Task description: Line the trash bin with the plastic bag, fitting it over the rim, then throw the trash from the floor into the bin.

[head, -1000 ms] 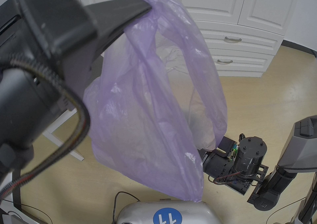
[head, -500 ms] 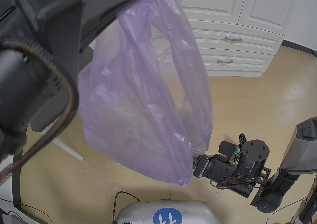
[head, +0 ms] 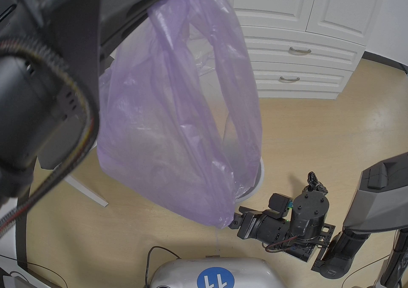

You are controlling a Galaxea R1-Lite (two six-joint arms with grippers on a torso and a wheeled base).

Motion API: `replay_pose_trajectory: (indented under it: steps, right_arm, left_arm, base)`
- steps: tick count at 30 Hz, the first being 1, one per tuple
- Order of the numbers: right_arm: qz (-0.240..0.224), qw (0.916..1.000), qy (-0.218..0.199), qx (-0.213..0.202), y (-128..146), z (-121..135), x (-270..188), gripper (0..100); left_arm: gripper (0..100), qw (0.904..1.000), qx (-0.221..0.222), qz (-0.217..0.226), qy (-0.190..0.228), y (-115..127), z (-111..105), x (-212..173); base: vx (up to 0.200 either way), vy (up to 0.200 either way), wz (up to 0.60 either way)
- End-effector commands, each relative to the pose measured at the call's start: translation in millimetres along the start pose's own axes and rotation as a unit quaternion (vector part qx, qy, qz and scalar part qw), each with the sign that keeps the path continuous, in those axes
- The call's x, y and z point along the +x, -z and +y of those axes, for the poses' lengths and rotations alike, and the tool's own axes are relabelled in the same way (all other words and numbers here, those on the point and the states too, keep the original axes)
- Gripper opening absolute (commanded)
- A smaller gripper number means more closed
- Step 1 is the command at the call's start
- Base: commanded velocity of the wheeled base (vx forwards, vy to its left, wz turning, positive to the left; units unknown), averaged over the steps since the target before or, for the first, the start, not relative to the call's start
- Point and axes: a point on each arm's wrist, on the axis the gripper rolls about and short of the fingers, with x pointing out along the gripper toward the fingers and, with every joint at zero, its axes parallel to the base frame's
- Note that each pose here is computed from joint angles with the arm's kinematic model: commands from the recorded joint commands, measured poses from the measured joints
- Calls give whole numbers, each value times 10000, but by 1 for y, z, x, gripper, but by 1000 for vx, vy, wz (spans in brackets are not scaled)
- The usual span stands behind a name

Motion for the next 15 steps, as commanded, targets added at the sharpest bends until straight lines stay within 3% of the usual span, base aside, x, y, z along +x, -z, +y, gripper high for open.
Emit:
replay_pose_trajectory:
  steps: [1, 3, 4, 15]
  right_arm:
    - [22, 10000, -4, -4, 6, -2, 5, 100]
    - [-33, 10000, -10, -1, 4, 0, 6, 100]
    - [-56, 10000, -29, 9, 3, 0, 7, 0]
    - [-389, 9985, -207, 331, -16, 10, 0, 0]
  left_arm:
    - [0, 10000, -11, 12, 20, 1, -1, 0]
    - [0, 10000, -15, 6, 23, 0, -1, -1]
    - [0, 10000, -11, 12, 20, 1, -1, 0]
    - [0, 10000, -30, 10, 30, 10, 1, 5]
  base:
    - [0, 0, 0]
    - [0, 0, 0]
    - [0, 0, 0]
    - [0, 0, 0]
